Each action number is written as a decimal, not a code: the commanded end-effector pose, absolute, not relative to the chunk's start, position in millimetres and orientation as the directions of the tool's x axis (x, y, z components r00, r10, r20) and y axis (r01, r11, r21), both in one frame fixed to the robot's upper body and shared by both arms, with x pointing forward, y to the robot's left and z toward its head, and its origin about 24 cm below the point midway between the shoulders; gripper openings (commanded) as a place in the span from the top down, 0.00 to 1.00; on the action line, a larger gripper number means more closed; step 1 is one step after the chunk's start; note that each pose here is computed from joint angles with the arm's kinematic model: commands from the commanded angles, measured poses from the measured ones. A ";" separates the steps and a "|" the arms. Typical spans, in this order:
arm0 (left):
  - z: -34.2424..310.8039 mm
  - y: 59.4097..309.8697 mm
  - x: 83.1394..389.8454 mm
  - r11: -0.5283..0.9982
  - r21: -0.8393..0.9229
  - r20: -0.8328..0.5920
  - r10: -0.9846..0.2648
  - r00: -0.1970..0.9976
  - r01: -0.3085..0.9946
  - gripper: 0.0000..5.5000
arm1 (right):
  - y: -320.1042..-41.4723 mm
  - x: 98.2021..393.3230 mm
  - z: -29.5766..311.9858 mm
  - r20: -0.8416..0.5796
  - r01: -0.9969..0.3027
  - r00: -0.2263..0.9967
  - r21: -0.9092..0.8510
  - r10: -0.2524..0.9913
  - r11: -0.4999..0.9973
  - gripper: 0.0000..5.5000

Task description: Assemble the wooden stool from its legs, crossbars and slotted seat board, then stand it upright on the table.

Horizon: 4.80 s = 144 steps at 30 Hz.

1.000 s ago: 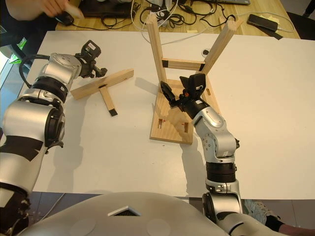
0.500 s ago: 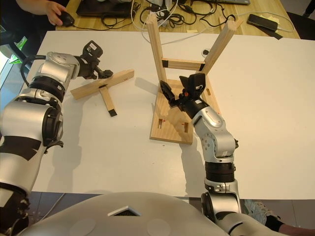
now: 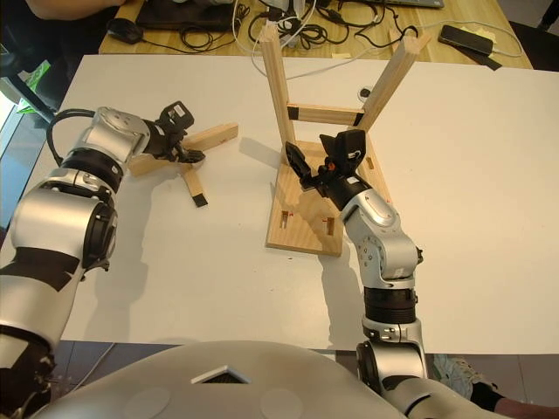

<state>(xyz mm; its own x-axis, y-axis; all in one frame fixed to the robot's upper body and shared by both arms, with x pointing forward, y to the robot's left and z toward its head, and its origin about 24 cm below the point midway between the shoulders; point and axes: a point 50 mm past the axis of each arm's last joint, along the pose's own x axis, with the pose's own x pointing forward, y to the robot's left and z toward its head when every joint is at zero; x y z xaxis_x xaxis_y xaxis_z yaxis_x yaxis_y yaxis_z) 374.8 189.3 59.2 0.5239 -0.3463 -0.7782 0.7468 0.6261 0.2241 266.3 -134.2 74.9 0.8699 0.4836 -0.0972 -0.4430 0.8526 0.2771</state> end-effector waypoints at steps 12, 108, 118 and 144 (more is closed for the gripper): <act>57.5 166.8 374.1 0.517 0.206 -0.820 -0.372 0.435 0.831 0.64 | -132.6 270.7 77.7 -0.094 -0.442 0.871 0.276 0.481 0.854 0.24; 36.9 186.5 247.7 0.991 -0.033 -0.658 -0.119 0.744 0.129 0.69 | -136.0 258.8 75.3 -0.103 -0.371 0.899 0.340 0.426 0.864 0.24; 48.8 191.7 258.7 0.994 -0.003 -0.598 -0.086 0.797 0.105 0.81 | -136.1 259.9 75.5 -0.101 -0.372 0.899 0.336 0.425 0.866 0.24; 275.2 293.2 321.6 0.264 0.590 -0.673 -0.361 0.645 0.763 0.81 | -172.5 279.1 225.6 -0.182 -0.766 0.583 -0.449 0.792 0.461 0.15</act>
